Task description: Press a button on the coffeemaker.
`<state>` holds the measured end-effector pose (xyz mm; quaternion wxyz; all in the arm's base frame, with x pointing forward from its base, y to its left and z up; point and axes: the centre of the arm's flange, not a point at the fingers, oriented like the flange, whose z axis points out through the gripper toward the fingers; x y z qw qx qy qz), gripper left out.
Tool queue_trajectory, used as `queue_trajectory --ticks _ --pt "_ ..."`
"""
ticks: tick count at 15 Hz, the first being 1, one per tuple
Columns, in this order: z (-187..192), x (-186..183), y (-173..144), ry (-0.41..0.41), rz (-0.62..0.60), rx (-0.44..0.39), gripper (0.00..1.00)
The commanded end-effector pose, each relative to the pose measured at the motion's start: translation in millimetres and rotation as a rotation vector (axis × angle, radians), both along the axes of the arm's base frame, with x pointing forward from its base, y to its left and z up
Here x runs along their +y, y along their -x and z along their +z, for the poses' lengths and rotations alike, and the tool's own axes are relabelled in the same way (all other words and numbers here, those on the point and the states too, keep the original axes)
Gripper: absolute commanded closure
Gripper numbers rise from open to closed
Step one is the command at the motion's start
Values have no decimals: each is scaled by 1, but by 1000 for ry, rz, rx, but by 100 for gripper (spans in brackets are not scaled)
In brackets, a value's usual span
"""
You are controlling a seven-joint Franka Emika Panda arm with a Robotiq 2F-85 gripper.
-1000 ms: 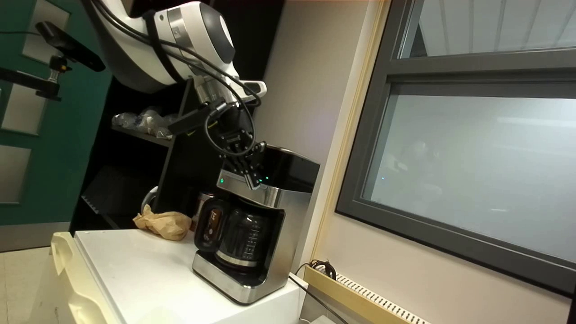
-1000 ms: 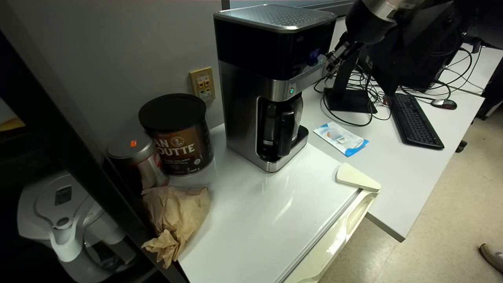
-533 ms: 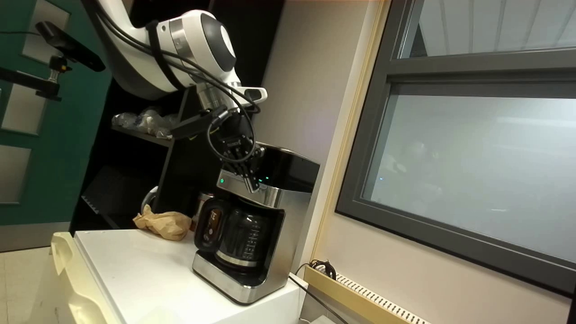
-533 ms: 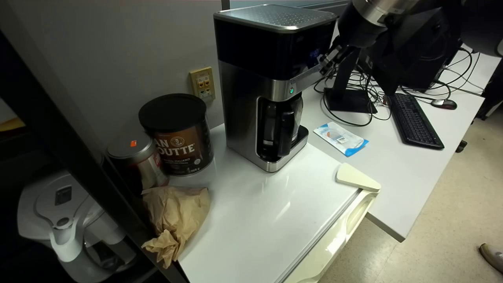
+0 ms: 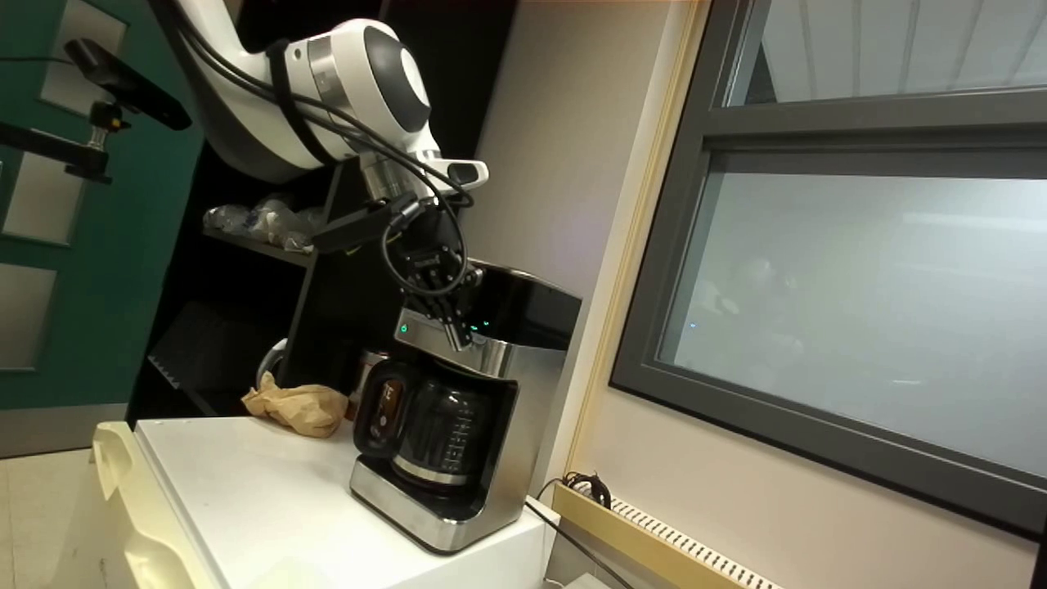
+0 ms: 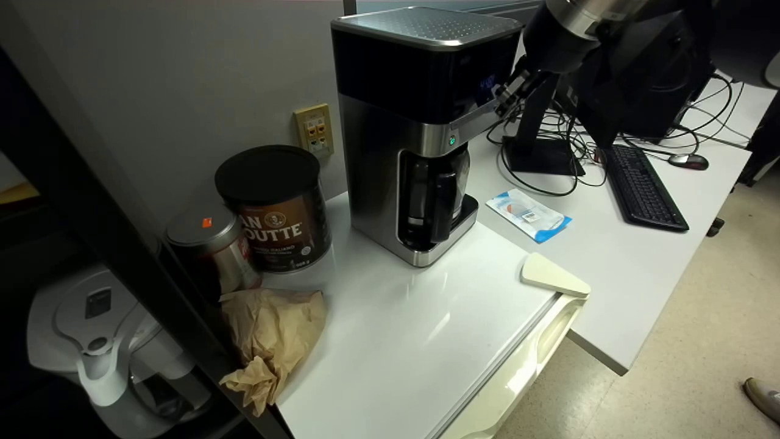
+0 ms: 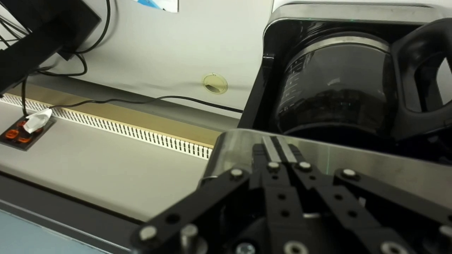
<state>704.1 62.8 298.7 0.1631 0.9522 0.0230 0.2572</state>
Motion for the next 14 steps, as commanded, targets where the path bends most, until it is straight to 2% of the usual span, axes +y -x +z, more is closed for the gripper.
queue_trajectory --ticks 1,14 --pt "10 4 -9 2 39 -48 98" --pt "16 8 13 21 105 -71 98"
